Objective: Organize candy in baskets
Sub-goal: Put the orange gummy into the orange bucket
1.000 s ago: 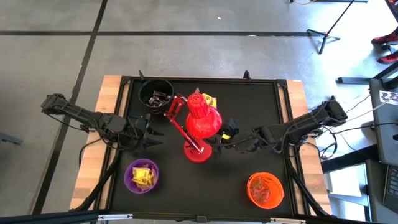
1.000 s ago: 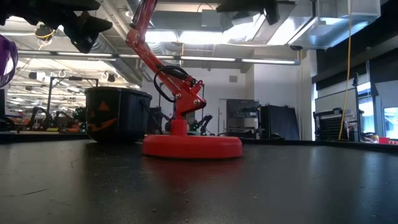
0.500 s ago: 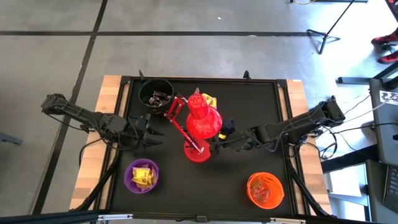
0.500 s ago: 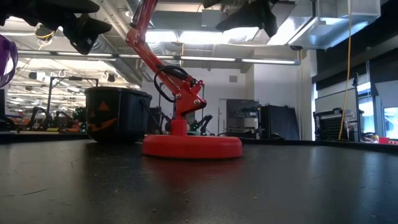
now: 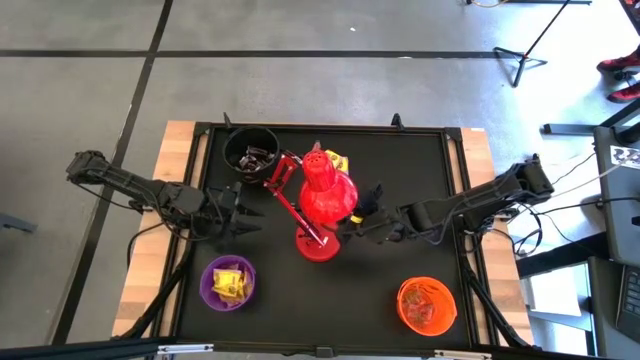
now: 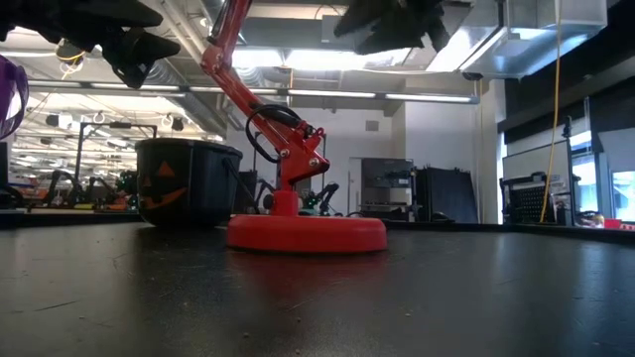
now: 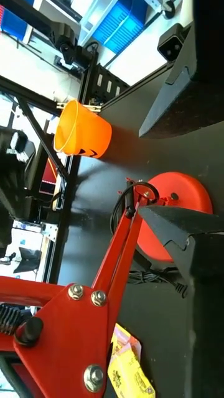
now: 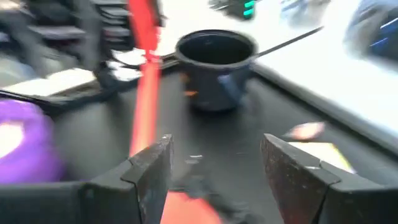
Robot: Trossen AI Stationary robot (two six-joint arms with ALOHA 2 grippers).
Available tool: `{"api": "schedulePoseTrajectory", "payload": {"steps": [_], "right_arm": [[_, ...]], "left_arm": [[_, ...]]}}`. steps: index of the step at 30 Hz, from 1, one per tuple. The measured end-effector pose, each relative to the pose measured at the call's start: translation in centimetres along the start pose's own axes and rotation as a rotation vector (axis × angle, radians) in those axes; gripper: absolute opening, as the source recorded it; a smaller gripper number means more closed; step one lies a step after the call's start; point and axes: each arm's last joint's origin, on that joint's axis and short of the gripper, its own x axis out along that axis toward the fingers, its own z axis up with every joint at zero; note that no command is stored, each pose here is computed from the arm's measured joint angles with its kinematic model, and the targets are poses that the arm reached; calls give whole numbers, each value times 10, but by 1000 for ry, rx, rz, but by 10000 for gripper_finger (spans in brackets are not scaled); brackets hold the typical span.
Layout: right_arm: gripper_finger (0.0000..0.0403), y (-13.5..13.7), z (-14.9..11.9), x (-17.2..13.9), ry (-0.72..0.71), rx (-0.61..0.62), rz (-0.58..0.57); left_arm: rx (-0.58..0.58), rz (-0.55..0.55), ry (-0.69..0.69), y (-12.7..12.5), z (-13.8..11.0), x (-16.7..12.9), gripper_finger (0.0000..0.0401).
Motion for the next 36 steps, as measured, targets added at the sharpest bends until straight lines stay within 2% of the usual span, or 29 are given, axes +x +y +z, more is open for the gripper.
{"api": "schedulePoseTrajectory", "payload": {"steps": [4, 10, 18, 24, 36], "right_arm": [[237, -12, -7, 21, 72, -54, -55], [237, -39, -22, 69, 255, 34, -28], [237, -86, -2, 109, 266, 171, -100], [237, -117, 10, 142, 319, 181, -198], [237, -150, 12, 227, 456, 249, -182]], "left_arm": [[13, 1, 4, 0, 0, 0, 174], [19, 15, 21, 1, -2, 0, 174], [23, 29, 30, 2, -3, 0, 174], [29, 43, 26, 2, -3, 0, 174], [32, 65, 28, 3, -4, 0, 174]]}}
